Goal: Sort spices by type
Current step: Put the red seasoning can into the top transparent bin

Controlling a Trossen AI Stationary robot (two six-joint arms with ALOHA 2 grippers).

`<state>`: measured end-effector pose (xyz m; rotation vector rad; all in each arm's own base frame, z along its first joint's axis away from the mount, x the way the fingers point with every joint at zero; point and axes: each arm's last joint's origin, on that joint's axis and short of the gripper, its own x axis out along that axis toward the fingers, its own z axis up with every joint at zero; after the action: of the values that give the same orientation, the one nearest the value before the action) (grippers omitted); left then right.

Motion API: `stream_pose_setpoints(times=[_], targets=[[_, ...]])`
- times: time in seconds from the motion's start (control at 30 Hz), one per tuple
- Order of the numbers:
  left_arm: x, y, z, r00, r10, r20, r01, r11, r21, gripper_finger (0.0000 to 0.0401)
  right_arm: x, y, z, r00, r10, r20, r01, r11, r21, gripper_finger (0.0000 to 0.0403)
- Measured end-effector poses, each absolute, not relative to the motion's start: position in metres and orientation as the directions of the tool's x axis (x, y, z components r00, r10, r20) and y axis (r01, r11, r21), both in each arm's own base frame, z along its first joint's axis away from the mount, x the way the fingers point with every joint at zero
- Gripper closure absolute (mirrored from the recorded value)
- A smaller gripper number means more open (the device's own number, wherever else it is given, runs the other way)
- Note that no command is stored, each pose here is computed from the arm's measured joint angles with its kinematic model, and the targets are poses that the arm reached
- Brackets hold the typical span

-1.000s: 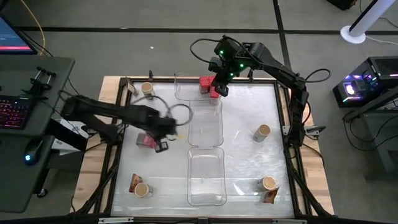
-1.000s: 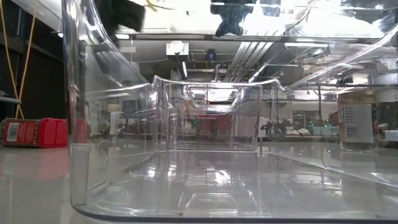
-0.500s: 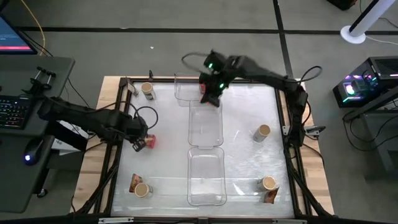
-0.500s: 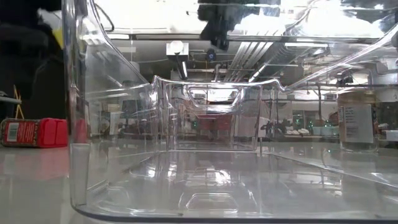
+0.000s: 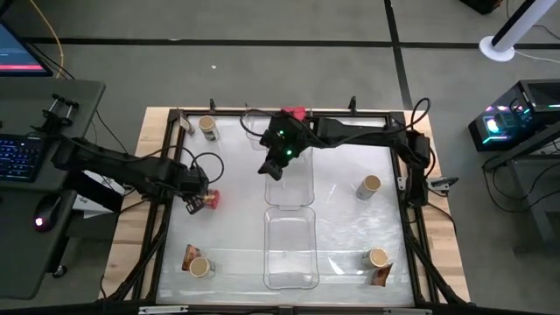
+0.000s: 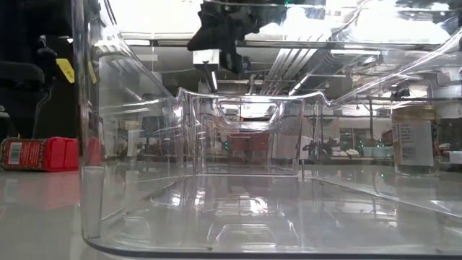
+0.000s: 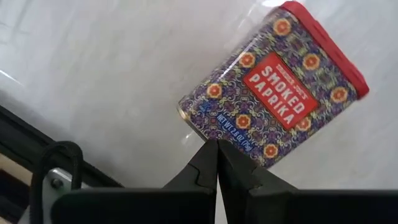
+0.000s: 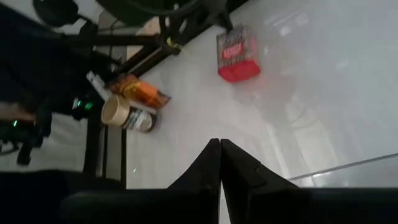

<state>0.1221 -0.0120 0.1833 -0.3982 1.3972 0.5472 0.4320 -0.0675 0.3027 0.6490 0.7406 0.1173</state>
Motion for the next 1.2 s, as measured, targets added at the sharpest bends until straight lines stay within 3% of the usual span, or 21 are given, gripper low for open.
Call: stream_pose_setpoints(times=[0.3,0.5,0.73,0.83,1.0,1.2], targets=[[0.126,-0.010,0.178,0.091,0.209,-0.974,-0.748,0.660,0.072,0.0401,0.433,-0.061,0.304,0.742,0.313,-0.594,0.142,0.791,0.594,0.0403],[0.156,-0.013,0.173,0.275,0.201,-0.940,-0.813,0.571,-0.115,0.0401,0.431,-0.061,0.302,0.721,0.342,-0.602,0.104,0.806,0.582,0.0403],[0.193,-0.008,0.159,0.368,0.209,-0.906,-0.836,0.501,-0.224,0.0401,0.424,-0.065,0.296,0.661,0.357,-0.660,0.103,0.828,0.551,0.0403],[0.199,-0.006,0.171,0.385,0.213,-0.898,-0.829,0.508,-0.235,0.0401,0.422,-0.067,0.295,0.652,0.369,-0.662,0.086,0.832,0.548,0.0403],[0.204,-0.005,0.197,0.481,0.251,-0.840,-0.754,0.608,-0.249,0.0401,0.421,-0.071,0.295,0.652,0.381,-0.655,0.067,0.832,0.551,0.0403],[0.197,-0.004,0.183,0.447,0.269,-0.853,-0.778,0.587,-0.223,0.0401,0.420,-0.078,0.296,0.658,0.374,-0.653,0.076,0.831,0.552,0.0403]])
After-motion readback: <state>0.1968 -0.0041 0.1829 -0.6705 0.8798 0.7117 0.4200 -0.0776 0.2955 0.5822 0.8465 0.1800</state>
